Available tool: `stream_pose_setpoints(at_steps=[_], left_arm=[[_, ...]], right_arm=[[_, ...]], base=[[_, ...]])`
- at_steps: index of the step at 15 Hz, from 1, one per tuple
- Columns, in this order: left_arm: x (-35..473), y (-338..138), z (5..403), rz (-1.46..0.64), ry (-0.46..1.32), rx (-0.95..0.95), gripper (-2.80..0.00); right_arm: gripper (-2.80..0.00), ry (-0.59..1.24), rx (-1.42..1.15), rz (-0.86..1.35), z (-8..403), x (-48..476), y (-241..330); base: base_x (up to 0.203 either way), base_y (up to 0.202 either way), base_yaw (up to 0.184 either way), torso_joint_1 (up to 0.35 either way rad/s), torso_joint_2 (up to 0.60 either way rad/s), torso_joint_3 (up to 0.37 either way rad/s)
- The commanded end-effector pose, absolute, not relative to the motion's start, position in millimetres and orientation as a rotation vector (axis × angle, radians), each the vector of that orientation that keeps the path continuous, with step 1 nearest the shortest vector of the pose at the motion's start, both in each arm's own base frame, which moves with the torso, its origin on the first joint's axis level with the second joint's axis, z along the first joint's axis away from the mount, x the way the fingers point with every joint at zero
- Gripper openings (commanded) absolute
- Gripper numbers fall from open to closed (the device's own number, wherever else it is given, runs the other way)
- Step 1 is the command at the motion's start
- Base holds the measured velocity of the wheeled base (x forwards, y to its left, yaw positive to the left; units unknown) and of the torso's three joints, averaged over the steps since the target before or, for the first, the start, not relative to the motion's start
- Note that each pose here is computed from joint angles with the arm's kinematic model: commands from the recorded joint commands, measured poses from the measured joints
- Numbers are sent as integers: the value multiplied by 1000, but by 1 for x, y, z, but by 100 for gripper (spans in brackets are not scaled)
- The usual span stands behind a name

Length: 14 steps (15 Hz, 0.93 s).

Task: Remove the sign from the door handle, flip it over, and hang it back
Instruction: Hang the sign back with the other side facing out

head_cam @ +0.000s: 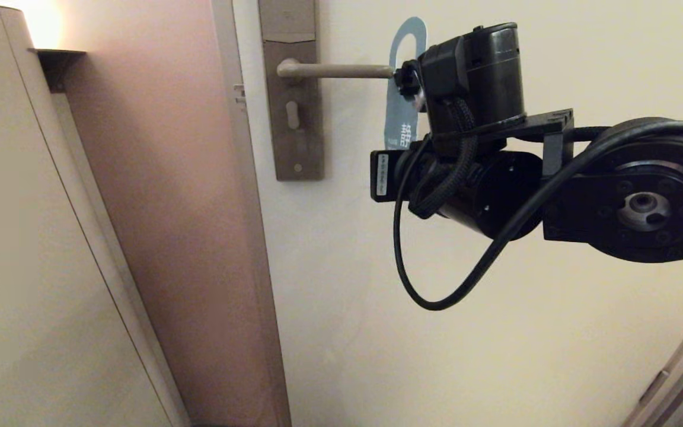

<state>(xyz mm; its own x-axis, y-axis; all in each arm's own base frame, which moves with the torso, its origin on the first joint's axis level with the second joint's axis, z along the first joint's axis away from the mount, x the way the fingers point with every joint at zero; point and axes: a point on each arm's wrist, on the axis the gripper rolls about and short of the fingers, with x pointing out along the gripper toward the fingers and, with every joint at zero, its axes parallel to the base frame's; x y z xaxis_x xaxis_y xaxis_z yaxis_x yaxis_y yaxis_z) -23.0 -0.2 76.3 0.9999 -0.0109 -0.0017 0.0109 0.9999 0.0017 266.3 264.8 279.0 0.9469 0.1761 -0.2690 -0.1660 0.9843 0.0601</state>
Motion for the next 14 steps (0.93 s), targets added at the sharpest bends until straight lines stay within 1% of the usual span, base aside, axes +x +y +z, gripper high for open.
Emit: stream_pose_setpoints(at_steps=[1, 12, 14], left_arm=[[-23, 0, 76, -11, 2, 2, -280], [-23, 0, 76, -11, 2, 2, -280], [-23, 0, 76, -11, 2, 2, -280]], right_arm=[[-280, 285, 30, 172, 275, 268, 268], [-280, 285, 17, 226, 269, 263, 295], [-280, 285, 2, 194, 264, 265, 299]], base=[[0, 0, 0, 0, 0, 0], [0, 0, 0, 0, 0, 0], [0, 0, 0, 0, 0, 0]])
